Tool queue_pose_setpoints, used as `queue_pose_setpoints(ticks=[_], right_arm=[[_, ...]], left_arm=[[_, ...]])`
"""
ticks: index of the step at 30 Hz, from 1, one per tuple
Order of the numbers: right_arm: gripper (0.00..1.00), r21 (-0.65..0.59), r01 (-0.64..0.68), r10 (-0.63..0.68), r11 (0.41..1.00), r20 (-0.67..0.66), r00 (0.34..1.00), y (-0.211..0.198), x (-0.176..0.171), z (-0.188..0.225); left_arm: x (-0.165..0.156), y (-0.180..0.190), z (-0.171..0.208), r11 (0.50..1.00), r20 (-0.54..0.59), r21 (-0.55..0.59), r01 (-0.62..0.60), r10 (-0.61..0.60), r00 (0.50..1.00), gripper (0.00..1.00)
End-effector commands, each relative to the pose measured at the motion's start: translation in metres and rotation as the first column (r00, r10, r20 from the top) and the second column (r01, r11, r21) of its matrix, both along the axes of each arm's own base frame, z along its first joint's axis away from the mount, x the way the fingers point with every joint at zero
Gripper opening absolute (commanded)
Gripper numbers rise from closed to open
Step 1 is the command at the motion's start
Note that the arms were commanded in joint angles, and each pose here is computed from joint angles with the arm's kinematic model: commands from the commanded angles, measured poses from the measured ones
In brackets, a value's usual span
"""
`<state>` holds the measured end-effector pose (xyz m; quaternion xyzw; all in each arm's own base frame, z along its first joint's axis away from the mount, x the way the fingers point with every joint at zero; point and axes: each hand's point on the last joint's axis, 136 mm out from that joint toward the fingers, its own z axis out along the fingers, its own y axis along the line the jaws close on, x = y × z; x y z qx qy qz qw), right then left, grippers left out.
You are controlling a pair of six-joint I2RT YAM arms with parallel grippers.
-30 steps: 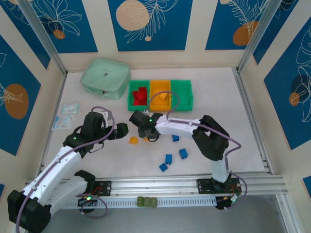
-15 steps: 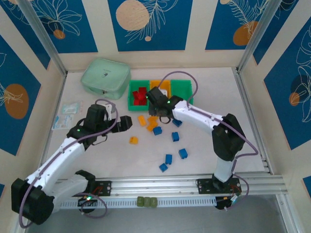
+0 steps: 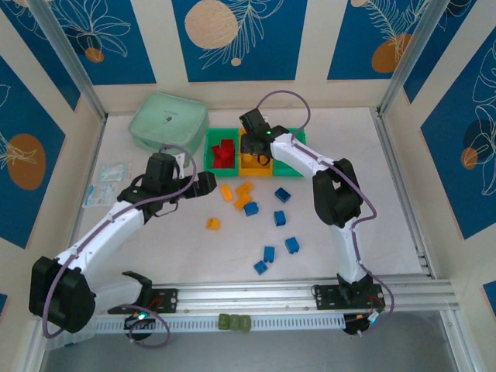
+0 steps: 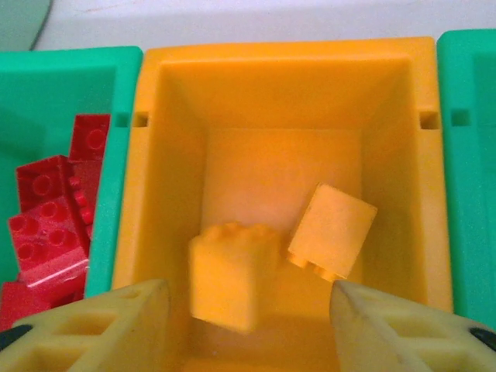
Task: Sort the legos into containers by color
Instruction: Place the lego in the container.
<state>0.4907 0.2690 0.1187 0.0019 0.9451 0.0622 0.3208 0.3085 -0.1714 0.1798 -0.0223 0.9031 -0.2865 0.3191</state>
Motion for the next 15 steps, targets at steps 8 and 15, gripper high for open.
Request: queue_pose_setpoints(ticks=[8,15], right_arm=[[0.65,0.048,-0.059,0.063,0.997,-0.073,0.995,0.010,-0.057,0.022],[0.72,0.061,-0.098,0.107,0.993,-0.152,0.983,0.029,-0.110,0.006]], left_arm=[[-0.003,0.006,0.022,0.999,0.046,-0.035,-0.002,0.003,0.999,0.99],[-0.018,0.020,0.021,0.999,0.043,-0.012,-0.041,0.042,0.998,0.99]])
